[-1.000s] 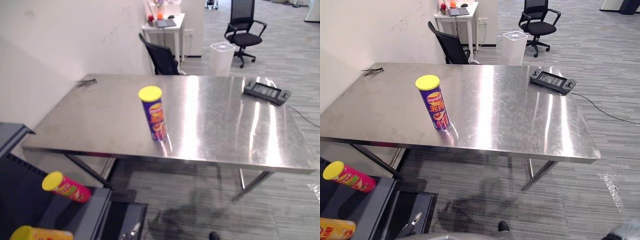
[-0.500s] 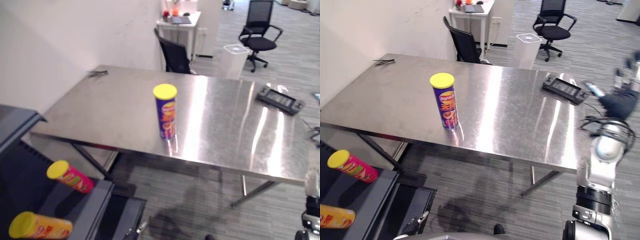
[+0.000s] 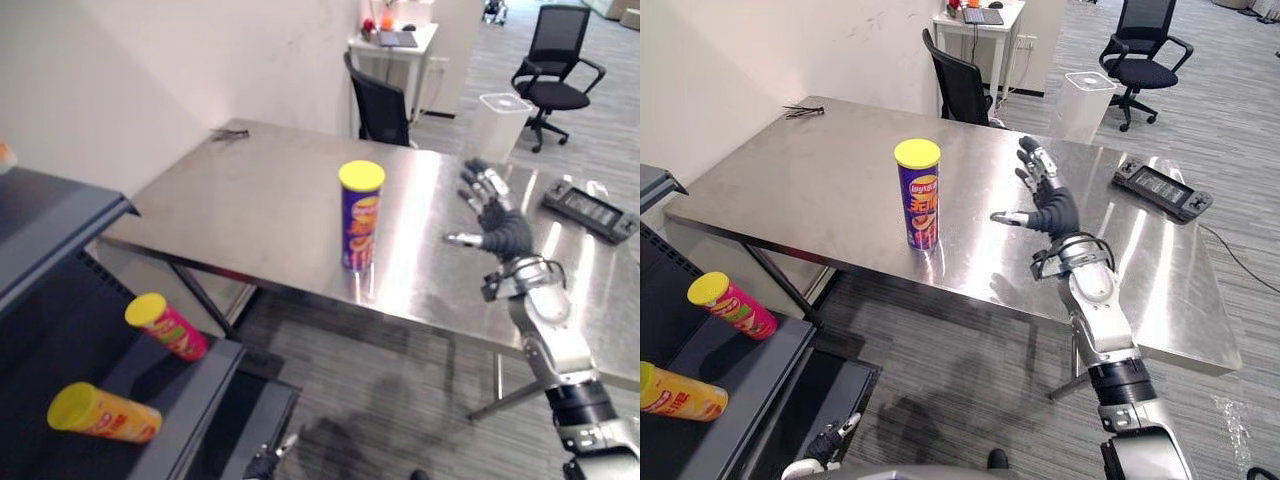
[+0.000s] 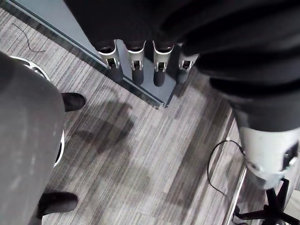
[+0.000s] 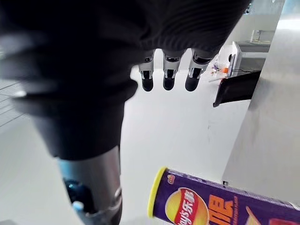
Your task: Put the gum and the chips on the shelf.
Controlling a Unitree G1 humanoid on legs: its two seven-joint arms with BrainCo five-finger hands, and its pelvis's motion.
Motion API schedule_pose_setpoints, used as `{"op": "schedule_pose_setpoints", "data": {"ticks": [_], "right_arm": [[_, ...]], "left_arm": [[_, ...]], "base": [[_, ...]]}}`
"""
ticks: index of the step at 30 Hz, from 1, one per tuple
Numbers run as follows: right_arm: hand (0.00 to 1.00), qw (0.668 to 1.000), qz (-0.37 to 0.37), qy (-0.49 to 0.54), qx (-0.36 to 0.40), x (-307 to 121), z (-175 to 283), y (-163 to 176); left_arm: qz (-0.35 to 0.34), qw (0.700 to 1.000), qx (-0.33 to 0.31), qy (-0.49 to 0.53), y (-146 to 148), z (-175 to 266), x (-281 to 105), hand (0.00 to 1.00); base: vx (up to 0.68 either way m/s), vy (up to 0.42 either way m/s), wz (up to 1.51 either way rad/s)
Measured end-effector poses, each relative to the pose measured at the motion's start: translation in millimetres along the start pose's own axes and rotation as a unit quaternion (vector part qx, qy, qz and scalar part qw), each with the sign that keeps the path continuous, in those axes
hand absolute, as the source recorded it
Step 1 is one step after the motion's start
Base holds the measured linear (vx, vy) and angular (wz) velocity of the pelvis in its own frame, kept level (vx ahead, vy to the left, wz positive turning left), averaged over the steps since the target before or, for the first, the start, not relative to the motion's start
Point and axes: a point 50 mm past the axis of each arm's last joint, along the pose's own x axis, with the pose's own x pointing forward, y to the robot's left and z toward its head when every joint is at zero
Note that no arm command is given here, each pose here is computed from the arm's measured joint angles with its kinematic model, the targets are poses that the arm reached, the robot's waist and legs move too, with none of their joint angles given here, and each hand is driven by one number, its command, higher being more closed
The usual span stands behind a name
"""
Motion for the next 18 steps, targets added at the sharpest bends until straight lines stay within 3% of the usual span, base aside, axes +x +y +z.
{"op": "schedule_pose_setpoints", "data": {"ticks": [18], "right_arm": [[0.00,0.995,0.047,0.091,0.016,37,-35,31]], "left_arm": [[0.001,1.000,-0.005,-0.007,-1,4,1,0.00]], "base": [[-0.01,-0.021,0.07]]}}
